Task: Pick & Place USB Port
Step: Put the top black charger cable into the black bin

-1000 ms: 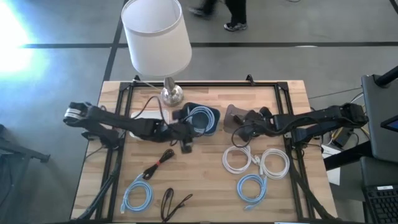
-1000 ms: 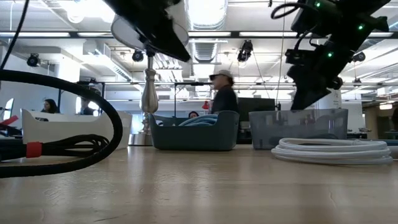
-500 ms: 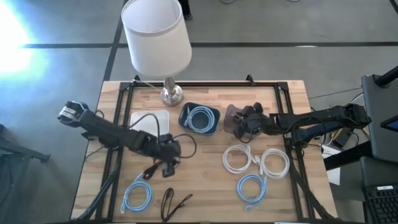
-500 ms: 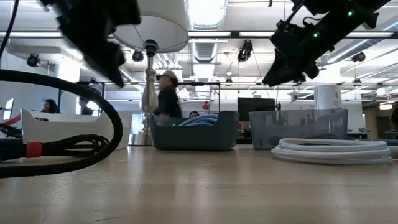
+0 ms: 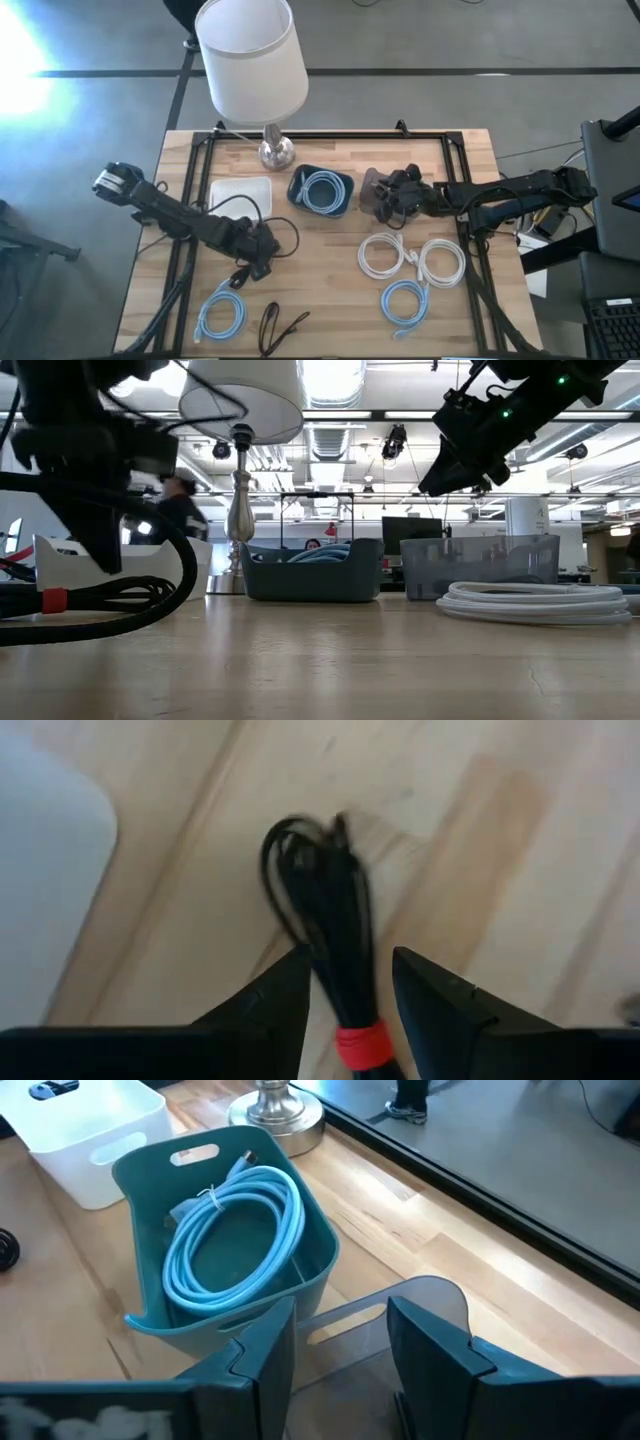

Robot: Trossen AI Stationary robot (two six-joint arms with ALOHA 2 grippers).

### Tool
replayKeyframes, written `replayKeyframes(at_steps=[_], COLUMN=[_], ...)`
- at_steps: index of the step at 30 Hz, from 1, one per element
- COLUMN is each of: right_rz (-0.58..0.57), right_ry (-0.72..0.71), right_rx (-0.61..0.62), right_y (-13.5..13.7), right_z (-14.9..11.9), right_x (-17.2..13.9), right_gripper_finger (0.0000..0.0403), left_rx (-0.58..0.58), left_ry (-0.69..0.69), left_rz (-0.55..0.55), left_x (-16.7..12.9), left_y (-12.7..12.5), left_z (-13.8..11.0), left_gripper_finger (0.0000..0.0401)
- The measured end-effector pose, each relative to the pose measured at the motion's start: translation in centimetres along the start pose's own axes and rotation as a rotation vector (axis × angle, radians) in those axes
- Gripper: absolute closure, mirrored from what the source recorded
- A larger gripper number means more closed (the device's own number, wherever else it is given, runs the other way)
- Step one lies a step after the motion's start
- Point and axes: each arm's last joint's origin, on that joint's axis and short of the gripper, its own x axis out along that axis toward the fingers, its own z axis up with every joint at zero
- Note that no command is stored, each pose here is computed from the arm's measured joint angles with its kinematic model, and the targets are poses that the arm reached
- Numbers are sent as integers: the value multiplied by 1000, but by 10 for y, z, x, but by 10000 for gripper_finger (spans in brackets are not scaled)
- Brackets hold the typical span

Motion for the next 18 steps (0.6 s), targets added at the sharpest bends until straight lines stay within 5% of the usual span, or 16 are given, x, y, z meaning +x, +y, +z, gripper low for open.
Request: replayKeyframes(at_steps=[6, 18], right_rz=[1, 3], right_ry=[-2, -5], right_rx=[1, 4], right_y=[0, 0], right_z=[0, 1], right_x=[0, 0], right_gripper_finger=[257, 251], left_rx=[-118, -148], left_ry=[-31, -143], left_rz=[-42, -99], left_x=[20, 37], left_y=[8, 16], left_z=[-11, -20], left_gripper_finger=[254, 262])
